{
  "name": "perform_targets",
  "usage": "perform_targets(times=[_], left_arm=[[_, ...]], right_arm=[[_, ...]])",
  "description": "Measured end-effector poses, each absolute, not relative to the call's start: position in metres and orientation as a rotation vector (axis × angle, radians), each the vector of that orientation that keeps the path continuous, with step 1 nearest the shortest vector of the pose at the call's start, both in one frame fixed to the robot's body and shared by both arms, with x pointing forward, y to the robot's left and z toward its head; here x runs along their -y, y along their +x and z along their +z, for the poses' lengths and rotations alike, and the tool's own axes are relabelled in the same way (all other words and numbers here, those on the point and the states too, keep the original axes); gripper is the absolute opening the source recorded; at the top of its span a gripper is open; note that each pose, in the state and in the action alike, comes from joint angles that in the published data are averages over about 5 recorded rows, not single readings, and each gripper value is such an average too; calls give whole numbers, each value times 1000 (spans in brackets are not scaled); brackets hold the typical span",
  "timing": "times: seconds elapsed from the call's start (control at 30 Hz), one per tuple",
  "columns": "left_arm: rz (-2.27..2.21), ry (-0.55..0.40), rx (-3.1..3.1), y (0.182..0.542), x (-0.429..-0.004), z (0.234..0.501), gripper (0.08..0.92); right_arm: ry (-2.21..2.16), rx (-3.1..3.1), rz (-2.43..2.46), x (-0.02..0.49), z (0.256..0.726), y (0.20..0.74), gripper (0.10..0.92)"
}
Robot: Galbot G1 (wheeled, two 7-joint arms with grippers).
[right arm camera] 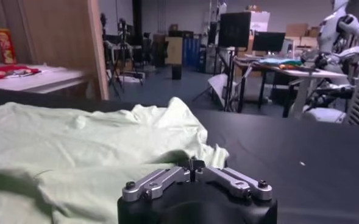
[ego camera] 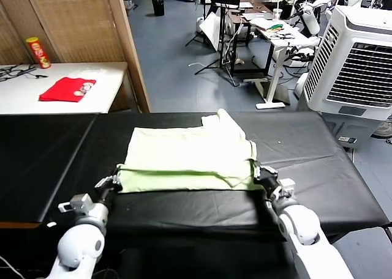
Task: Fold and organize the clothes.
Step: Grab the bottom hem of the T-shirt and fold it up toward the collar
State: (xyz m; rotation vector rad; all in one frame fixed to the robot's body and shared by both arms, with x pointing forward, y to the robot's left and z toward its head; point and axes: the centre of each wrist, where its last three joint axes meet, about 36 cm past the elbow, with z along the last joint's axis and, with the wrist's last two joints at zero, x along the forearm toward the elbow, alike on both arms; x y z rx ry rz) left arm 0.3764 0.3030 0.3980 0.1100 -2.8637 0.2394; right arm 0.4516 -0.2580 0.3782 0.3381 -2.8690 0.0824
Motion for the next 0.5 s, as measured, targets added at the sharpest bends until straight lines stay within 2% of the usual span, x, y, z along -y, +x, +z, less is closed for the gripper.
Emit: perform_targets(times=[0.07, 0.17, 0.37, 0.5], left_arm=[[224, 116, 2859, 377, -303, 397, 127], [204, 116, 2855, 375, -302, 396, 177], [181, 117, 2845, 368, -302, 394, 484], [165, 94, 2824, 361, -302, 391, 702]], right_arm=[[345, 2854, 88, 260, 380, 448, 247], [349, 2839, 102, 263, 385, 438, 414], [340, 2832, 162, 274, 399, 408, 719], [334, 2828, 183, 277, 404, 388, 791]])
